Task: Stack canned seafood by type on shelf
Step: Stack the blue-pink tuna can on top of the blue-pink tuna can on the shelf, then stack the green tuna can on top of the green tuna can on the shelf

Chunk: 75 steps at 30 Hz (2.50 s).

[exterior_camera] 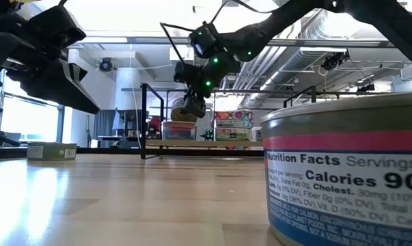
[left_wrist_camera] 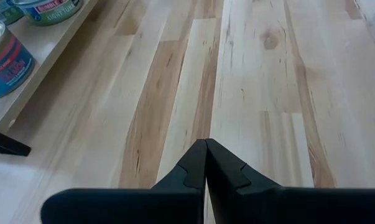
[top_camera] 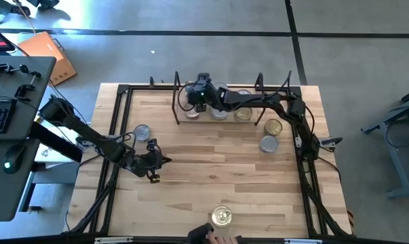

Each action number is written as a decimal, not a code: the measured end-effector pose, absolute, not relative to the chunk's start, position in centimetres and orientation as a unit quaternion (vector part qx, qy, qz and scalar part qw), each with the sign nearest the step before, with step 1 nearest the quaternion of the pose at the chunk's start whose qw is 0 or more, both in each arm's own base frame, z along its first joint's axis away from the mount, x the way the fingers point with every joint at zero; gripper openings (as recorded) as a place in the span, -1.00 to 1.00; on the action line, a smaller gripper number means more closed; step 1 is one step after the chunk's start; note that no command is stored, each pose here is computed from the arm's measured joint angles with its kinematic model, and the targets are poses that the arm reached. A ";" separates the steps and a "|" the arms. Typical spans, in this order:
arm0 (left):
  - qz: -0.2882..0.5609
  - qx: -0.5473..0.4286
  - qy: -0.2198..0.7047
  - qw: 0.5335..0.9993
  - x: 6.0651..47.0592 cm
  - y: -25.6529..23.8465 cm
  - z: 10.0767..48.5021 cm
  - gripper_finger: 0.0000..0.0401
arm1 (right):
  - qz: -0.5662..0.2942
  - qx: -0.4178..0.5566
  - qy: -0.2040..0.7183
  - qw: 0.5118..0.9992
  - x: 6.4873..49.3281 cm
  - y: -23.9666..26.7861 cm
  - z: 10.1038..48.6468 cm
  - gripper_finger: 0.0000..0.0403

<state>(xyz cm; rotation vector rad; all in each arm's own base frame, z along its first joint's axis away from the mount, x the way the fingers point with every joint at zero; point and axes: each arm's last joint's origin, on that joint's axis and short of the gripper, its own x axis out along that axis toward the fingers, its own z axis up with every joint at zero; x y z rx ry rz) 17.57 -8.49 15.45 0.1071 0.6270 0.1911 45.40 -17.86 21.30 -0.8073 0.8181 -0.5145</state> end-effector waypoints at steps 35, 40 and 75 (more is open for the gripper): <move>0.094 0.053 0.309 0.945 17.5 -8.5 15.4 -1.00 | -0.216 -0.335 0.389 0.830 45.4 -16.3 21.3 0.37; 0.094 0.052 0.309 0.945 17.5 -8.5 15.4 -1.00 | -0.194 -0.288 0.405 0.846 45.2 -16.6 22.0 0.37; 0.100 0.032 0.350 0.931 16.3 -9.0 14.6 -1.00 | 0.022 -0.143 0.424 0.894 44.0 -0.6 26.6 0.37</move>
